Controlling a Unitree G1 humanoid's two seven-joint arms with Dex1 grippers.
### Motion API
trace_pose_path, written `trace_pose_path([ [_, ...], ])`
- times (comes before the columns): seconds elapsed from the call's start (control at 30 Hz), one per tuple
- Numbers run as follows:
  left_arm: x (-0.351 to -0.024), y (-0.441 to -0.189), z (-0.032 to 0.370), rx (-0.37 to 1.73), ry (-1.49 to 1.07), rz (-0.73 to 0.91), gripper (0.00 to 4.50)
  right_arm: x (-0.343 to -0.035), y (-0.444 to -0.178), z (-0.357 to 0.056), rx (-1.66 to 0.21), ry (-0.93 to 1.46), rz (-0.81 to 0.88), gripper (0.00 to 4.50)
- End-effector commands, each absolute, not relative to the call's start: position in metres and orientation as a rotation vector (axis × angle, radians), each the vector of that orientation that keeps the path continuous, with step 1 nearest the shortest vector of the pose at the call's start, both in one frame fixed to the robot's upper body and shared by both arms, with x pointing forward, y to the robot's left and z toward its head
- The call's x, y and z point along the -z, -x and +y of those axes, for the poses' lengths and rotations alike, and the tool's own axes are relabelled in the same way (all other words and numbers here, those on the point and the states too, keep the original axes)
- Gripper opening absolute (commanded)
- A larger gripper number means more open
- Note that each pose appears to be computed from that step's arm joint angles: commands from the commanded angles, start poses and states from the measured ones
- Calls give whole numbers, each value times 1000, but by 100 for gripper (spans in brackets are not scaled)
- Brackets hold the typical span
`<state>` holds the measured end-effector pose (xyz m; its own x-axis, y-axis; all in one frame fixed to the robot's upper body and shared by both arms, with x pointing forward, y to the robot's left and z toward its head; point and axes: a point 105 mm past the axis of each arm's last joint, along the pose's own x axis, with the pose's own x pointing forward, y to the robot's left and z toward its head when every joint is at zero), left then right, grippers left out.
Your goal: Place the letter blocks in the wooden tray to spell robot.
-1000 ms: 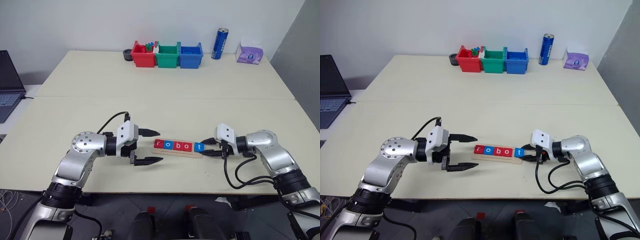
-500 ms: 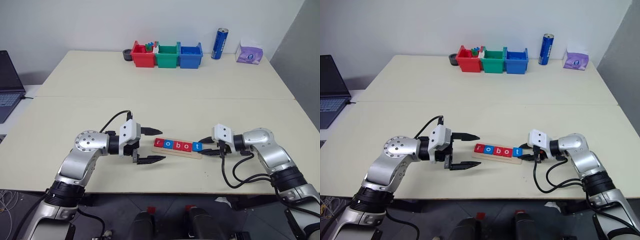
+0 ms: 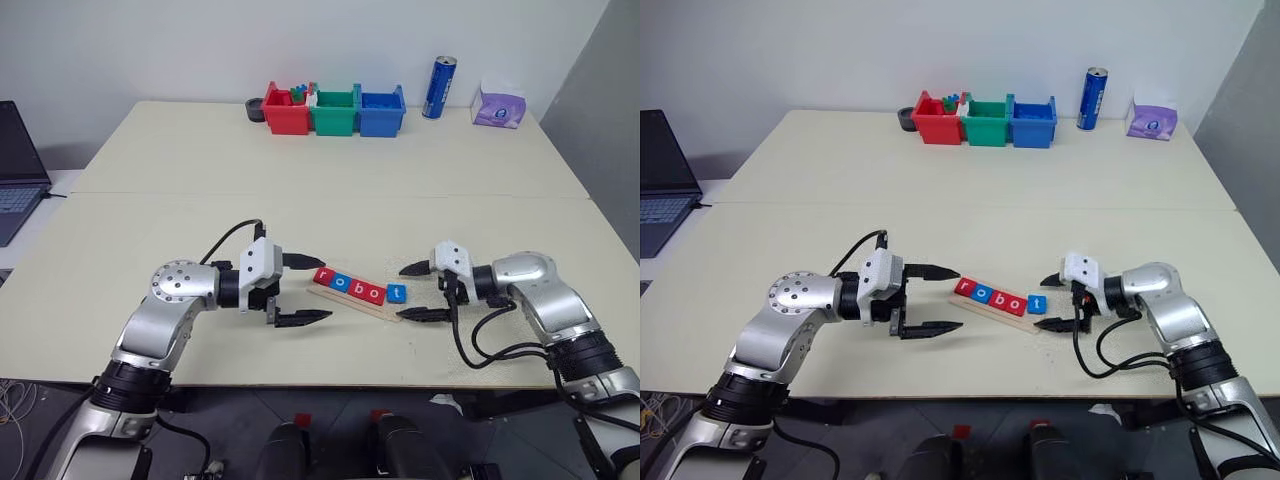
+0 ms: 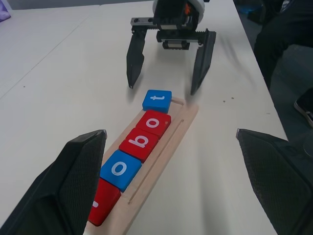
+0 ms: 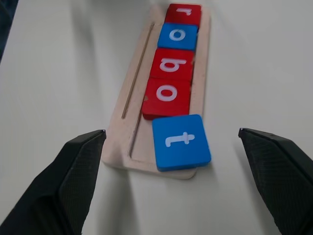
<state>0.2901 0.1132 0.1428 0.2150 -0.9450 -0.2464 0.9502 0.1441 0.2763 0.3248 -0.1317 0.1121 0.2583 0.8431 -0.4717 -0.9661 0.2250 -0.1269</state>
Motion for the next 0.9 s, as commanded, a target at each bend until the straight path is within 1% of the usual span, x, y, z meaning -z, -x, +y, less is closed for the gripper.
trace_pose_path([
  [0.03,-152,-291,109,1370,-439,-30,450,-141,-337,-140,-1202,404,259,444],
  [0.17,-154,-291,109,1373,-442,-31,450,-139,-352,-148,-1107,465,223,444],
  [0.23,-154,-291,109,1374,-444,-32,450,-133,-353,-149,-1093,487,223,408],
  [0.3,-155,-291,109,1376,-446,-34,450,-125,-352,-148,-1099,509,224,351],
  [0.37,-155,-291,109,1377,-448,-34,450,-118,-350,-145,-1104,534,220,283],
  [0.47,-155,-291,109,1380,-451,-33,450,-110,-347,-140,-1107,550,214,164],
  [0.5,-155,-291,109,1380,-451,-32,450,-108,-347,-139,-1106,562,211,133],
  [0.6,-155,-291,109,1380,-451,-31,450,-105,-346,-136,-1109,573,208,19],
  [0.63,-155,-291,109,1380,-451,-31,450,-104,-345,-136,-1112,572,208,1],
  [0.9,-153,-292,110,1376,-453,-29,450,-107,-339,-135,-1143,596,201,1],
])
